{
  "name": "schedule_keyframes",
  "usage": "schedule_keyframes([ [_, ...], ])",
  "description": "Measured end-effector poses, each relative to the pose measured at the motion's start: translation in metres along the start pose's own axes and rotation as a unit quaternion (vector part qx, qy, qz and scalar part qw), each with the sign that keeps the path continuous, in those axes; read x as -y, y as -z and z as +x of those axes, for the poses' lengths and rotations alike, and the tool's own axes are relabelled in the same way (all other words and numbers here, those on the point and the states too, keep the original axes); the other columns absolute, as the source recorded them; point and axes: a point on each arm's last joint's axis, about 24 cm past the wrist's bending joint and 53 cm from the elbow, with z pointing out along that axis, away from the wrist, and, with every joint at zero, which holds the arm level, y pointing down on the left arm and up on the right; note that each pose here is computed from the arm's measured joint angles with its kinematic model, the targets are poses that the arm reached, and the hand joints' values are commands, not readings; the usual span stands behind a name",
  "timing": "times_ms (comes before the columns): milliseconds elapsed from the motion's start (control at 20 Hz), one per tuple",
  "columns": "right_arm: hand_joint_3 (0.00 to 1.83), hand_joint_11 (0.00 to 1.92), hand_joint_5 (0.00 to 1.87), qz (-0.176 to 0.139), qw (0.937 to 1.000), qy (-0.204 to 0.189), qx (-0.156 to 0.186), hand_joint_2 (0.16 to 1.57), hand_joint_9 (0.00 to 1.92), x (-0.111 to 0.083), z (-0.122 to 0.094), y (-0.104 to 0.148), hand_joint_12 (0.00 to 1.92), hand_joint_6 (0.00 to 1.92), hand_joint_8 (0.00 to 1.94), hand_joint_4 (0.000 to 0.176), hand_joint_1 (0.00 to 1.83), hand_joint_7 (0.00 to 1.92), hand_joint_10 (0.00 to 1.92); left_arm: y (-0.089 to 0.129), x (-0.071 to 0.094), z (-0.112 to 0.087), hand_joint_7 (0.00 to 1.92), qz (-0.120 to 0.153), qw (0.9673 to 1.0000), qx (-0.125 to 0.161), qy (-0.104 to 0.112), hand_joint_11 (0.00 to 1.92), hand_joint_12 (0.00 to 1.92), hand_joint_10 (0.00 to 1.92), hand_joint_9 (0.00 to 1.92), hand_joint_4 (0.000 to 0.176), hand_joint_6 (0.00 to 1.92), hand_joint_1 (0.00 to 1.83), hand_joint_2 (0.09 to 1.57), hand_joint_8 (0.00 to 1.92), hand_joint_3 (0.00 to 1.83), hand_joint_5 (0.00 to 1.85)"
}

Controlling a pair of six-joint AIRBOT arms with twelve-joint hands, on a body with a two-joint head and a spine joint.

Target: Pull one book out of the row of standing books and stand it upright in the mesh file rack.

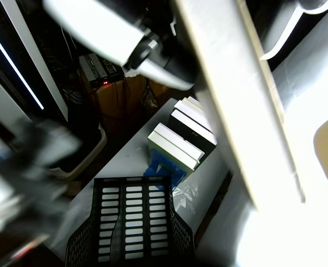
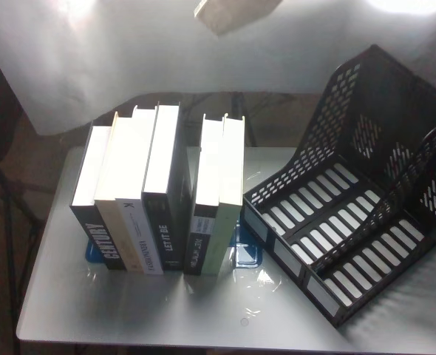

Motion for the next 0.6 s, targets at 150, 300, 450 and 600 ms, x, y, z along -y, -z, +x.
schedule_keyframes([
  [150,0.00,0.42,0.78,0.011,0.9990,0.016,-0.040,1.20,0.73,0.006,0.020,0.007,1.92,1.22,1.20,0.000,1.35,0.84,1.56,0.001,0.000,0.002,0.00,-0.001,1.0000,-0.003,0.001,0.00,0.00,0.00,0.00,0.000,0.00,0.64,1.40,0.00,0.00,0.09],
  [300,0.00,0.64,0.82,0.022,0.9961,0.036,-0.077,1.17,0.82,0.010,0.038,0.010,1.92,1.09,1.06,0.000,1.37,0.92,1.53,0.001,-0.001,0.003,0.00,-0.002,1.0000,-0.003,0.002,0.00,0.00,0.00,0.00,0.000,0.00,0.56,1.41,0.00,0.01,0.07],
  [450,0.00,0.66,0.83,0.020,0.9922,0.041,-0.116,1.18,0.78,0.008,0.065,0.012,1.90,0.95,1.25,0.000,1.36,0.87,1.60,0.003,-0.001,0.006,0.00,-0.004,1.0000,-0.005,0.006,0.00,0.00,0.00,0.00,0.000,0.00,0.56,1.42,0.00,0.00,0.07],
  [600,0.00,0.03,0.79,0.016,0.9884,0.040,-0.146,1.20,0.56,0.008,0.089,0.012,1.88,1.33,1.21,0.000,1.21,0.85,1.30,0.004,-0.001,0.006,0.00,-0.006,1.0000,-0.004,0.007,0.00,0.00,0.00,0.00,0.000,0.00,0.48,1.43,0.00,0.01,0.04],
])
